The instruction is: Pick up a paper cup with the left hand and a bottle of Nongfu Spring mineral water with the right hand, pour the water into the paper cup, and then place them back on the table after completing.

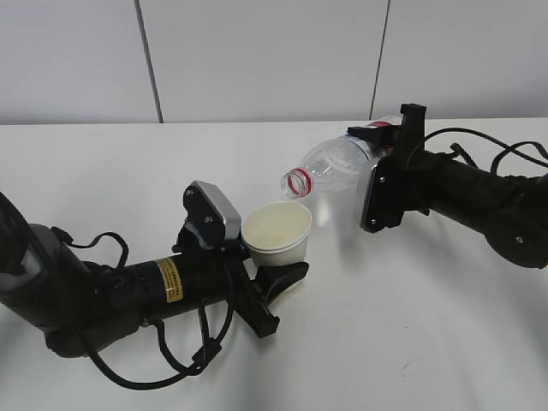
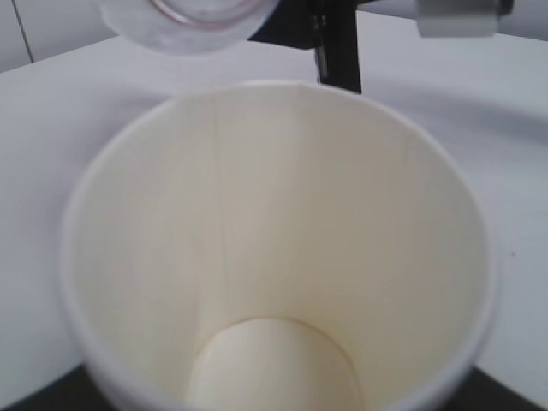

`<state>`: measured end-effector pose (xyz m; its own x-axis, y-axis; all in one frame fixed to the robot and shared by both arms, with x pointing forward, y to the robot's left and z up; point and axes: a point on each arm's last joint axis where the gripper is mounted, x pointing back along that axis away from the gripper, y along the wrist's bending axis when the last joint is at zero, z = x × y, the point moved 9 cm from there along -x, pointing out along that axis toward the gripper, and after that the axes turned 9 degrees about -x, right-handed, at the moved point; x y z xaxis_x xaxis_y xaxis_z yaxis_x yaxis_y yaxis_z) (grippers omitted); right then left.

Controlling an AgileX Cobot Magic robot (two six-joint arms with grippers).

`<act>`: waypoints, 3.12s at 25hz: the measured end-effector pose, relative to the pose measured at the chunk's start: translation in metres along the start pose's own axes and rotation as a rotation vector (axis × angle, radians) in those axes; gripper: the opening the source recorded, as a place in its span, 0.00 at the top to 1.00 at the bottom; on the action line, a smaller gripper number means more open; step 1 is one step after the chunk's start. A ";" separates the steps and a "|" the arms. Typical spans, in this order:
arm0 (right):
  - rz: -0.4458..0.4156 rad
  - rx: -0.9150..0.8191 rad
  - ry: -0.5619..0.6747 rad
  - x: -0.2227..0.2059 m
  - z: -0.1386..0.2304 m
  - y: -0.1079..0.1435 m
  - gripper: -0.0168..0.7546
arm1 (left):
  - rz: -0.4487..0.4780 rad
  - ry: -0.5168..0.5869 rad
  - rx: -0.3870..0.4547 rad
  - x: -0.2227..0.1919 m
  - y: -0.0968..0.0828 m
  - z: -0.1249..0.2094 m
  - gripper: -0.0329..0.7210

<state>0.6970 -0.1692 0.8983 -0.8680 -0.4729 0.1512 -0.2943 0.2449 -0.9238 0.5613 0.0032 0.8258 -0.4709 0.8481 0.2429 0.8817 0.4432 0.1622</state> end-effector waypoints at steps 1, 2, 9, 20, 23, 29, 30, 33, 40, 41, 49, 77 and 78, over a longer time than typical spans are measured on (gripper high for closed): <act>0.009 0.002 -0.006 0.000 -0.001 -0.002 0.44 | 0.000 0.000 0.000 0.000 0.000 0.000 0.46; 0.021 0.003 -0.012 0.000 -0.002 -0.004 0.44 | 0.000 0.000 0.000 0.000 0.000 0.000 0.46; 0.050 0.022 -0.031 0.000 -0.006 -0.009 0.44 | 0.000 0.000 0.000 0.000 0.000 0.000 0.46; 0.052 0.108 -0.029 0.000 -0.006 -0.009 0.44 | 0.000 0.001 0.000 0.000 0.000 0.000 0.46; 0.054 0.131 -0.029 0.000 -0.006 -0.009 0.44 | 0.000 0.002 0.000 0.000 0.000 0.000 0.46; 0.062 0.143 -0.033 0.000 -0.007 -0.011 0.44 | 0.000 0.003 0.000 0.000 0.000 0.000 0.46; 0.064 0.143 -0.034 0.000 -0.007 -0.011 0.44 | 0.000 0.003 0.000 0.000 0.000 0.000 0.46; 0.066 0.143 -0.035 0.000 -0.007 -0.011 0.44 | 0.000 0.003 0.000 0.000 0.000 0.001 0.46; 0.068 0.153 -0.036 0.001 -0.007 -0.012 0.44 | 0.000 0.007 0.000 0.000 0.000 0.001 0.46; 0.068 0.153 -0.036 0.001 -0.007 -0.012 0.44 | 0.000 0.007 0.000 0.000 0.000 0.001 0.46; 0.071 0.163 -0.037 0.001 -0.008 -0.012 0.44 | 0.000 0.007 0.000 0.000 0.000 0.001 0.46; 0.087 0.217 -0.024 0.001 -0.006 -0.015 0.44 | 0.001 0.025 0.001 0.000 0.000 0.005 0.46; 0.087 0.217 -0.024 0.001 -0.006 -0.015 0.44 | 0.001 0.025 0.001 0.000 0.000 0.005 0.46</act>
<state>0.6984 -0.1681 0.9145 -0.8758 -0.4788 0.0619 -0.1240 0.0992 -0.9873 0.5612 0.0045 0.8213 -0.4709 0.8409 0.2666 0.8820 0.4427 0.1615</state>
